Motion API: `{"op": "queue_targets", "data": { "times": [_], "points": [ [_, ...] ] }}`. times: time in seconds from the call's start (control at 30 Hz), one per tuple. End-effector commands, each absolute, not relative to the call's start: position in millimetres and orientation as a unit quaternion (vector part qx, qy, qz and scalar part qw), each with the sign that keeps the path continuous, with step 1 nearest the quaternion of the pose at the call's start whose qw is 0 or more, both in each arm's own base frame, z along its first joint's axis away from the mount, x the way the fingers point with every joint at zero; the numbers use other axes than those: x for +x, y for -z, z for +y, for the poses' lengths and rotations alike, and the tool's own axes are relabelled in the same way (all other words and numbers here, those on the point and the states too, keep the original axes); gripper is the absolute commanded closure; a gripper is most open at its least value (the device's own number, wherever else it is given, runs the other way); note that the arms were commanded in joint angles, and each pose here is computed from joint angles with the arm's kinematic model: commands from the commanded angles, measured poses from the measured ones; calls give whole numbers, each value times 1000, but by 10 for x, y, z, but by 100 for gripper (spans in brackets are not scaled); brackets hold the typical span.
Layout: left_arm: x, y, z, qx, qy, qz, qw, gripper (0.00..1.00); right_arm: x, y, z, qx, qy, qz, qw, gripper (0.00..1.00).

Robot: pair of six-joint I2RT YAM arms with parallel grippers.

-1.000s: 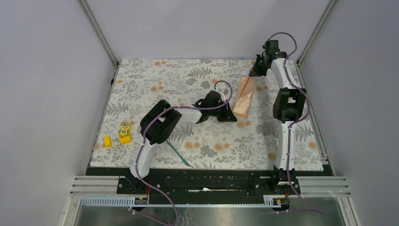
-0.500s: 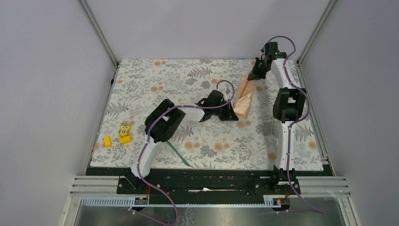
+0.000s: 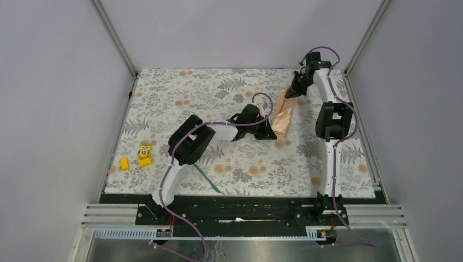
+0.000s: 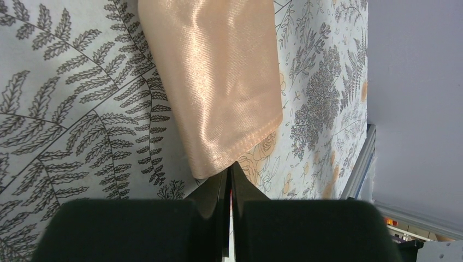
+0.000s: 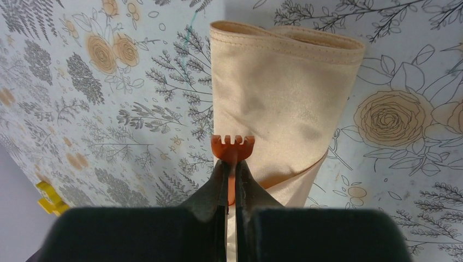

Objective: Fold the napkin into a case and place the utensils inside
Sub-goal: Insert the fork into the folded napkin.

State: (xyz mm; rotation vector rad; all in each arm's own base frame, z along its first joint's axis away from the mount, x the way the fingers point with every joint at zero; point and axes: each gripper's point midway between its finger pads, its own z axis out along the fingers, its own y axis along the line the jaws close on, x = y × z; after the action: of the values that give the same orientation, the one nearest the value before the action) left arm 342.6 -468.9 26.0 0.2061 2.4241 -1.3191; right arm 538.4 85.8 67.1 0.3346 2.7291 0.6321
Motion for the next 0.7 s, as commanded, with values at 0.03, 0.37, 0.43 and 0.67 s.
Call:
{"op": "queue_targets", "data": {
  "times": [0.03,0.37,0.43,0.67],
  "points": [
    [3517,-137,-4671,79,448,867,201,98,5288,-686,915,100,-232,958,139,100],
    [3543,-100,-4665,84,439,871,205,99,5183,-608,1016,92,-238,960,113,100],
    [3545,-94,-4663,86,438,871,206,99,5154,-576,1057,90,-243,960,105,100],
    [3549,-33,-4627,88,428,875,208,99,5100,-518,1117,87,-251,960,88,99]
  ]
}}
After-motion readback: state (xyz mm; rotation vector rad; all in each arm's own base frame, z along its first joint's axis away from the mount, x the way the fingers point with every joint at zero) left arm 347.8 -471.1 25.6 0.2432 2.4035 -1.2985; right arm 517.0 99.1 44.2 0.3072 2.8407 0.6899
